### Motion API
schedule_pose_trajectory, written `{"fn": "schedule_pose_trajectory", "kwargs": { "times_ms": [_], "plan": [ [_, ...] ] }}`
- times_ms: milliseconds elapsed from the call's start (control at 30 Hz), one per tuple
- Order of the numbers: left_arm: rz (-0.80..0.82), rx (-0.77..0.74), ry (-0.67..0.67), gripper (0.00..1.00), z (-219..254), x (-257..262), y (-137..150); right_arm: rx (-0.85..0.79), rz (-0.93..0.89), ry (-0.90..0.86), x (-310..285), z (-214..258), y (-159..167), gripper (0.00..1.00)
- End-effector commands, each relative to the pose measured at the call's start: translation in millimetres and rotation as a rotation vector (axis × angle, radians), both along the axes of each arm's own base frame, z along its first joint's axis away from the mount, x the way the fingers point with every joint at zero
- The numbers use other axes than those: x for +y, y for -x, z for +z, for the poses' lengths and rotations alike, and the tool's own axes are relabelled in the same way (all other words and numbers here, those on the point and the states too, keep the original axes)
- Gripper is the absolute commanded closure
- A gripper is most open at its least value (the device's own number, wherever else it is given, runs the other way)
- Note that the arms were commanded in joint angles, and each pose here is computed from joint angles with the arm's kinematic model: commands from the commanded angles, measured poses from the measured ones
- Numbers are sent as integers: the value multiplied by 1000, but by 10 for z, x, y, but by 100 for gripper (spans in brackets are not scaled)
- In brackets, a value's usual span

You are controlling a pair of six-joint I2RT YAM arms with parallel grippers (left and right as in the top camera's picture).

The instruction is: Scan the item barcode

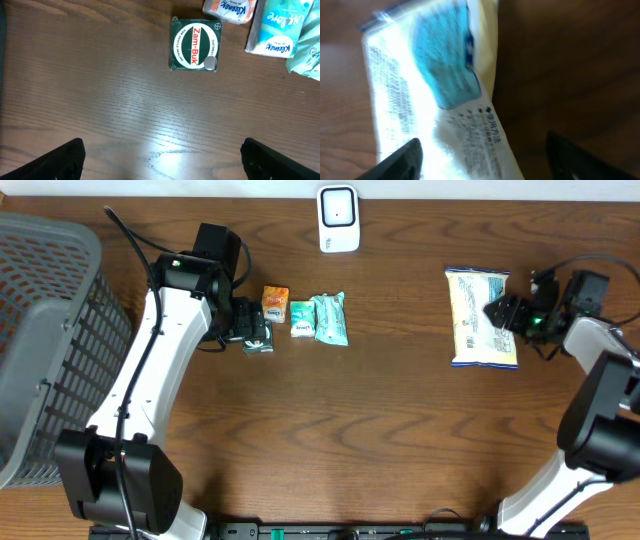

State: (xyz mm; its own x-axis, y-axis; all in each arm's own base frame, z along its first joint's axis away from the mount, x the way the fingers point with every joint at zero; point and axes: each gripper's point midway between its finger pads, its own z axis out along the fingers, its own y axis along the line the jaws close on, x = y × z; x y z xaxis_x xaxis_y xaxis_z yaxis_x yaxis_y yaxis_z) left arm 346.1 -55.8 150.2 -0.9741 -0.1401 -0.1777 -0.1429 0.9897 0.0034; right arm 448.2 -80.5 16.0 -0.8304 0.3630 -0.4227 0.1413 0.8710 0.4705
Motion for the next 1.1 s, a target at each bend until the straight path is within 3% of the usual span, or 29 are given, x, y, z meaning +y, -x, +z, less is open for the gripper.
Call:
{"fn": "schedule_pose_trajectory", "kwargs": {
  "times_ms": [0,100,133,167,233,400,533,800,1067],
  "plan": [
    [1,-14,-8,2,49,32,-26,-14,52,-107,131,-55,12,42],
    [1,-14,-8,2,49,31,-26,-45,123,-190,308,-44,19,46],
    [1,-14,-8,2,49,31,-26,-49,131,-205,336,-39,17,54],
    [1,-14,-8,2,49,31,-26,-53,137,-212,356,-32,14,65],
    [1,-14,-8,2,49,31,-26,-58,143,-213,382,-24,4,99],
    [1,-14,-8,2,49,31,-26,-112,195,-275,554,186,-35,99],
    [1,-14,-8,2,49,31,-26,-171,225,-227,641,500,-85,99],
    [1,-14,-8,3,49,31,-26,-200,282,209,930,992,-66,99],
    [1,-14,-8,2,49,31,-26,-71,382,606,1454,685,97,99]
  ]
}}
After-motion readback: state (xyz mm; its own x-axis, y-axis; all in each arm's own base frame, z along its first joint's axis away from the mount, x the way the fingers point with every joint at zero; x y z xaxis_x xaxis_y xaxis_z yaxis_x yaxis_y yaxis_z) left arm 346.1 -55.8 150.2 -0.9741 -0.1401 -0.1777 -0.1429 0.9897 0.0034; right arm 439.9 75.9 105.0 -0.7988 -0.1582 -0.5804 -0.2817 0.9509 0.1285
